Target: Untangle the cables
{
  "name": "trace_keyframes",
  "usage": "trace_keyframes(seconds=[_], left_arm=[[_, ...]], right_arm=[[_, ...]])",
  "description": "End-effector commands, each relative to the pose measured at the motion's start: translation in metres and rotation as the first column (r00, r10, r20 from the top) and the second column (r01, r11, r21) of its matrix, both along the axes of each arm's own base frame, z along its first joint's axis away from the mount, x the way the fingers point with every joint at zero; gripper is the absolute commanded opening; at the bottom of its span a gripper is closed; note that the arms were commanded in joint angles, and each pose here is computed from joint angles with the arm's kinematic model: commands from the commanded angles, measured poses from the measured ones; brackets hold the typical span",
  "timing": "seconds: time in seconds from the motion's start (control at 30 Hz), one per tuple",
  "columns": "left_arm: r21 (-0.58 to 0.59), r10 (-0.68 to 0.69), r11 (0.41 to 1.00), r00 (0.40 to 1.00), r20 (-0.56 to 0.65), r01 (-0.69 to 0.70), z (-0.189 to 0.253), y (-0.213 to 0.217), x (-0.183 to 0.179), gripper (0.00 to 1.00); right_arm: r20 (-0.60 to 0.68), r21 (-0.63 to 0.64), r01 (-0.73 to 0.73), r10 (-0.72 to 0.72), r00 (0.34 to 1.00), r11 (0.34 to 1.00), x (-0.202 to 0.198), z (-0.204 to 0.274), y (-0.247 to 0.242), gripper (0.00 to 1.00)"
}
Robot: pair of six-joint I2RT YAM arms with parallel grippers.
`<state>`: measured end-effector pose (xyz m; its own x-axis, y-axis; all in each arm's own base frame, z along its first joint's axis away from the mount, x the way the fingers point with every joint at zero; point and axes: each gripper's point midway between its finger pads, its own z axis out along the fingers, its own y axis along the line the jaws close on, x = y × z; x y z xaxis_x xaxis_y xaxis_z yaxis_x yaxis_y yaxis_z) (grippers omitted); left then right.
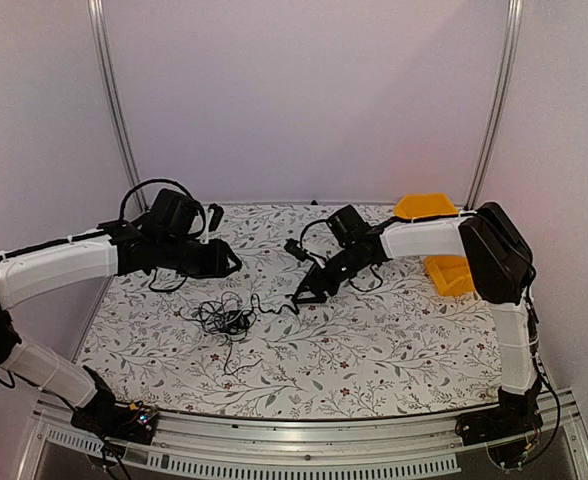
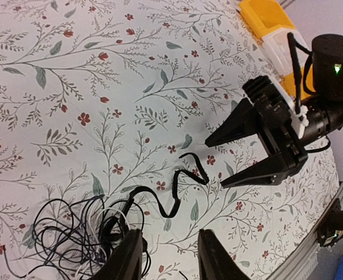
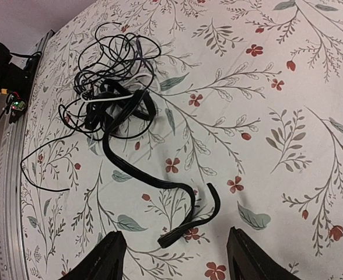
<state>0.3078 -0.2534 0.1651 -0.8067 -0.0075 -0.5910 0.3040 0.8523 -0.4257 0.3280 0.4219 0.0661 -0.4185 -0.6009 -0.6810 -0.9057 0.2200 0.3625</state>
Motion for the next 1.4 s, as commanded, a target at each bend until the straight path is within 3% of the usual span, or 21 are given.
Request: trace_keyframes(seconds=[0.0,0.1,0.23,0.43,0.5,0.63,0.77,0.9,1.07,1.2,1.23,1.27,1.37], left_arm=[[0.025,0.094,0.995,0.996,-0.003,-0.094,0.006,0.021,0.002,0.36],[0.024,0.095,0.995,0.996,0.000,-0.095,0.013,0.023,0.000,0.35],[0.015,0.100,0.995,0.995,0.011,-0.100,0.016,0.027,-0.005,0.35],[0.010,0.089,0.996,0.996,0.012,-0.089,0.010,0.029,-0.011,0.34],[0.011,0.087,0.996,0.996,0.012,-0.087,0.009,0.029,-0.010,0.33],[0.006,0.076,0.997,0.997,0.017,-0.076,0.011,0.025,-0.008,0.33],[0.003,0.070,0.998,0.997,0.014,-0.070,0.011,0.023,-0.007,0.33],[0.000,0.064,0.998,0.998,0.010,-0.064,0.010,0.022,-0.009,0.33],[0.005,0.068,0.998,0.998,0.002,-0.068,0.006,0.025,-0.011,0.33],[-0.003,0.056,0.998,0.998,0.003,-0.056,0.008,0.023,-0.014,0.33],[-0.007,0.046,0.999,0.999,0.019,-0.046,0.010,0.022,-0.014,0.33],[-0.011,0.036,0.999,0.998,0.043,-0.035,0.014,0.021,-0.014,0.33],[-0.045,0.014,0.999,0.992,0.126,-0.009,0.024,0.019,-0.015,0.35]], right_arm=[[-0.084,0.014,-0.031,0.032,0.996,0.999,-0.017,-0.008,0.020,0.64],[-0.100,-0.030,0.032,-0.035,0.994,0.999,-0.008,-0.025,0.020,0.61],[-0.105,-0.065,0.084,-0.090,0.990,0.994,0.000,-0.035,0.019,0.47],[-0.103,-0.070,0.134,-0.141,0.985,0.989,0.003,-0.024,0.016,0.35],[-0.087,-0.088,0.159,-0.166,0.982,0.983,0.006,-0.025,0.012,0.37],[-0.032,-0.145,0.235,-0.242,0.970,0.961,0.014,-0.029,0.000,0.54],[0.017,-0.187,0.284,-0.286,0.958,0.940,0.017,-0.033,-0.007,0.58],[-0.019,-0.175,0.256,-0.263,0.965,0.951,0.008,-0.033,-0.002,0.57],[-0.111,-0.109,0.139,-0.151,0.982,0.984,-0.016,-0.029,0.014,0.46],[-0.140,-0.104,0.126,-0.140,0.980,0.986,-0.021,-0.030,0.019,0.47],[-0.144,-0.107,0.134,-0.149,0.978,0.985,-0.021,-0.029,0.019,0.45],[-0.144,-0.104,0.134,-0.148,0.978,0.985,-0.021,-0.027,0.020,0.36],[-0.119,-0.092,0.149,-0.160,0.980,0.984,-0.016,-0.019,0.020,0.01]])
